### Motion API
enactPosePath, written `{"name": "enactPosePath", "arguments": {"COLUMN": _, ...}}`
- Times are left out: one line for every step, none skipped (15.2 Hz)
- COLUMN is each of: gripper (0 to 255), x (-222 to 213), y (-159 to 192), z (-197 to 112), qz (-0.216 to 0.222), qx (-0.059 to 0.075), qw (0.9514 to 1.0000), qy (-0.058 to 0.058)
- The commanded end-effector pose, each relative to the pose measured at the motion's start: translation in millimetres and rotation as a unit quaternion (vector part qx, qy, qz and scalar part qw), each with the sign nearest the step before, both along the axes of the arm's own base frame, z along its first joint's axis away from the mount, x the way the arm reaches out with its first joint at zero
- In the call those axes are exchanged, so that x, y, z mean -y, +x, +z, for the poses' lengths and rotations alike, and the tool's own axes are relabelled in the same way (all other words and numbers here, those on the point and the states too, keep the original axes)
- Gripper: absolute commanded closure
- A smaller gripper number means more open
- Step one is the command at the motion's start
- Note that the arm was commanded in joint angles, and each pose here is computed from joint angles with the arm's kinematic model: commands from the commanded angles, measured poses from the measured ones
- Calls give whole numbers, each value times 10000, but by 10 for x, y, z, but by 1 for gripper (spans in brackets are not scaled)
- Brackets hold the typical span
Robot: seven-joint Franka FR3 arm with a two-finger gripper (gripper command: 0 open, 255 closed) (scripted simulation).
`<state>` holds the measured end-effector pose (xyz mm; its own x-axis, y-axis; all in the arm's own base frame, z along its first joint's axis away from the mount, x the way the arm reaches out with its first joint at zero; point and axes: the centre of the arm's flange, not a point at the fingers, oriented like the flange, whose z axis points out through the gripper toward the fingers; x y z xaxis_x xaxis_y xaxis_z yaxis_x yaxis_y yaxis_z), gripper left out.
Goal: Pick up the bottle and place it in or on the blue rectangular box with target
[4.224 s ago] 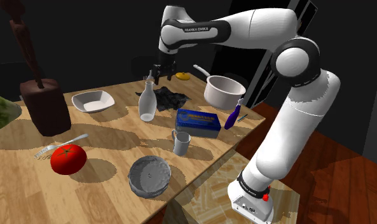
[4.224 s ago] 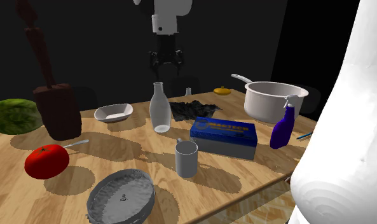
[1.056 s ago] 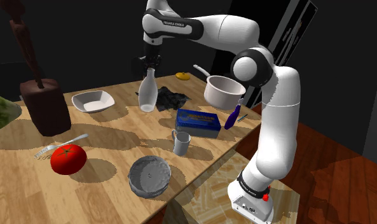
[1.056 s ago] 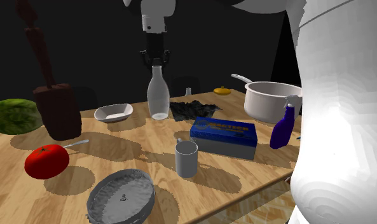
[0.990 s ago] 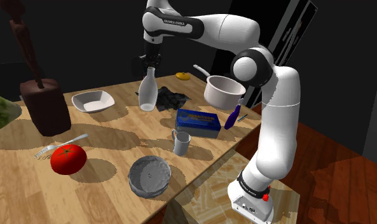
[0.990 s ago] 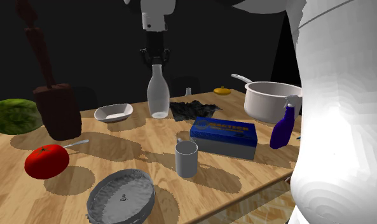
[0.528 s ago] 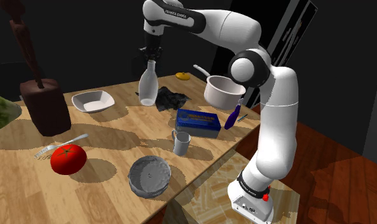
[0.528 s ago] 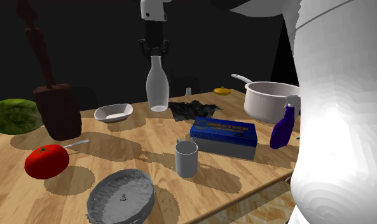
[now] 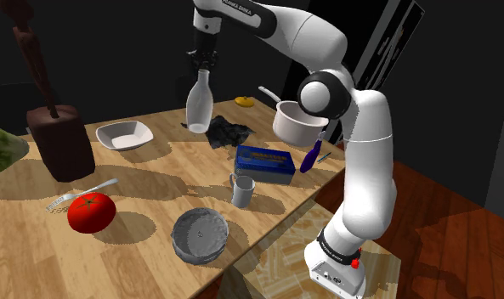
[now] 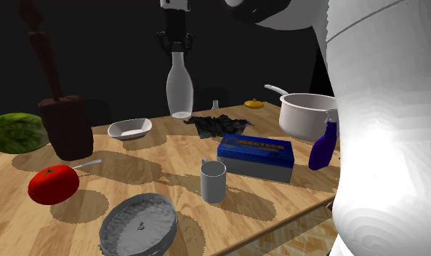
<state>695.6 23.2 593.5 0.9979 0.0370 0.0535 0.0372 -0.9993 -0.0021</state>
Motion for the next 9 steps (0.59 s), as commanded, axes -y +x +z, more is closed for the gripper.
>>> {"name": "enactPosePath", "arguments": {"gripper": 255, "x": 3, "y": 4, "z": 71, "qz": 0, "qx": 2, "qw": 10000, "qy": 0}}
{"name": "enactPosePath", "arguments": {"gripper": 255, "x": 74, "y": -100, "z": 112, "qz": 0, "qx": 2, "qw": 10000, "qy": 0}}
{"name": "enactPosePath", "arguments": {"gripper": 255, "x": 145, "y": -203, "z": 152, "qz": 0, "qx": 2, "qw": 10000, "qy": 0}}
{"name": "enactPosePath", "arguments": {"gripper": 255, "x": 216, "y": -307, "z": 193, "qz": 0, "qx": 2, "qw": 10000, "qy": 0}}
{"name": "enactPosePath", "arguments": {"gripper": 255, "x": 287, "y": -411, "z": 233, "qz": 0, "qx": 2, "qw": 10000, "qy": 0}}
{"name": "enactPosePath", "arguments": {"gripper": 255, "x": 358, "y": -514, "z": 274, "qz": 0, "qx": 2, "qw": 10000, "qy": 0}}
{"name": "enactPosePath", "arguments": {"gripper": 255, "x": 429, "y": -618, "z": 314, "qz": 0, "qx": 2, "qw": 10000, "qy": 0}}
{"name": "enactPosePath", "arguments": {"gripper": 255, "x": 500, "y": -722, "z": 354, "qz": 0, "qx": 2, "qw": 10000, "qy": 0}}
{"name": "enactPosePath", "arguments": {"gripper": 255, "x": 571, "y": -825, "z": 395, "qz": 0, "qx": 2, "qw": 10000, "qy": 0}}
